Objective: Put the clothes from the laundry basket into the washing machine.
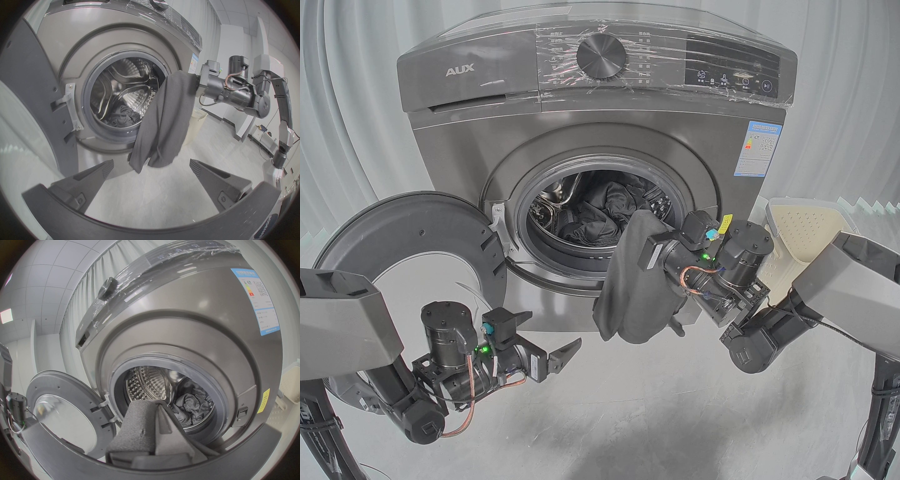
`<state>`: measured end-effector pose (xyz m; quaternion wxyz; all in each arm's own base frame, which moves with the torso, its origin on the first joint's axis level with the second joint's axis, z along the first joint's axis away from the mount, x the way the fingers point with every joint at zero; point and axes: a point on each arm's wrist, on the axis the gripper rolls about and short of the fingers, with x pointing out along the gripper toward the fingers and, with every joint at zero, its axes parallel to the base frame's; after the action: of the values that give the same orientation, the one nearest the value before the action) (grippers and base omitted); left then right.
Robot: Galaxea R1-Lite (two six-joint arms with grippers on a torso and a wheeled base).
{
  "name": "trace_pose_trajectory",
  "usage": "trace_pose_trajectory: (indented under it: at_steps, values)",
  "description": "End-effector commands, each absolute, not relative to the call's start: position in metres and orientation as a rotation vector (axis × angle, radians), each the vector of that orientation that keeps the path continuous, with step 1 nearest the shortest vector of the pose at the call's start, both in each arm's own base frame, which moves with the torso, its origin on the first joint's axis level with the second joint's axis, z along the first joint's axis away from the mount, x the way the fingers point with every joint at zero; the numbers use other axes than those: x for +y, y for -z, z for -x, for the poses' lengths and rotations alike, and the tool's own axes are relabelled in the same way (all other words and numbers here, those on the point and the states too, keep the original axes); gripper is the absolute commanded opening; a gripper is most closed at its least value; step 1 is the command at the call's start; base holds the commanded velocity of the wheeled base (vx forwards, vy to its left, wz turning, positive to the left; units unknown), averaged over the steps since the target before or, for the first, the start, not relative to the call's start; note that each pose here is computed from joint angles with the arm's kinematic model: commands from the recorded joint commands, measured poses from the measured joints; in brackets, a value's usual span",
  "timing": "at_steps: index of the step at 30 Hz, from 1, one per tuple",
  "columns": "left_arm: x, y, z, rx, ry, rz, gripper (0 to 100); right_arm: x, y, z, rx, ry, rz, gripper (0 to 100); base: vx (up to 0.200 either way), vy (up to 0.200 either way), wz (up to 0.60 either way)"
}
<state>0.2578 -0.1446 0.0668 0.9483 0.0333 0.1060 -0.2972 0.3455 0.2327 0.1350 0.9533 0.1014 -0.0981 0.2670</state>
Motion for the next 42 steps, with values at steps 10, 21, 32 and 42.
trace_pose_trajectory:
  at_steps: [10, 21, 32, 42]
  values:
    - [-0.17, -0.058, -0.294, 0.15, 0.695, -0.044, 100, 0.26, -0.156, -0.307, -0.219, -0.64, -0.232, 0, 0.0, 0.0, 0.0]
    - [-0.178, -0.055, -0.316, 0.114, 0.688, -0.037, 100, 0.278, -0.15, -0.29, -0.198, -0.701, -0.238, 0, 0.0, 0.0, 0.0]
    - [-0.195, -0.025, -0.351, 0.1, 0.686, -0.036, 100, 0.287, -0.141, -0.268, -0.153, -0.754, -0.228, 0, 0.0, 0.0, 0.0]
    - [-0.189, -0.018, -0.381, 0.068, 0.61, -0.037, 100, 0.283, -0.145, -0.263, -0.151, -0.756, -0.228, 0, 0.0, 0.0, 0.0]
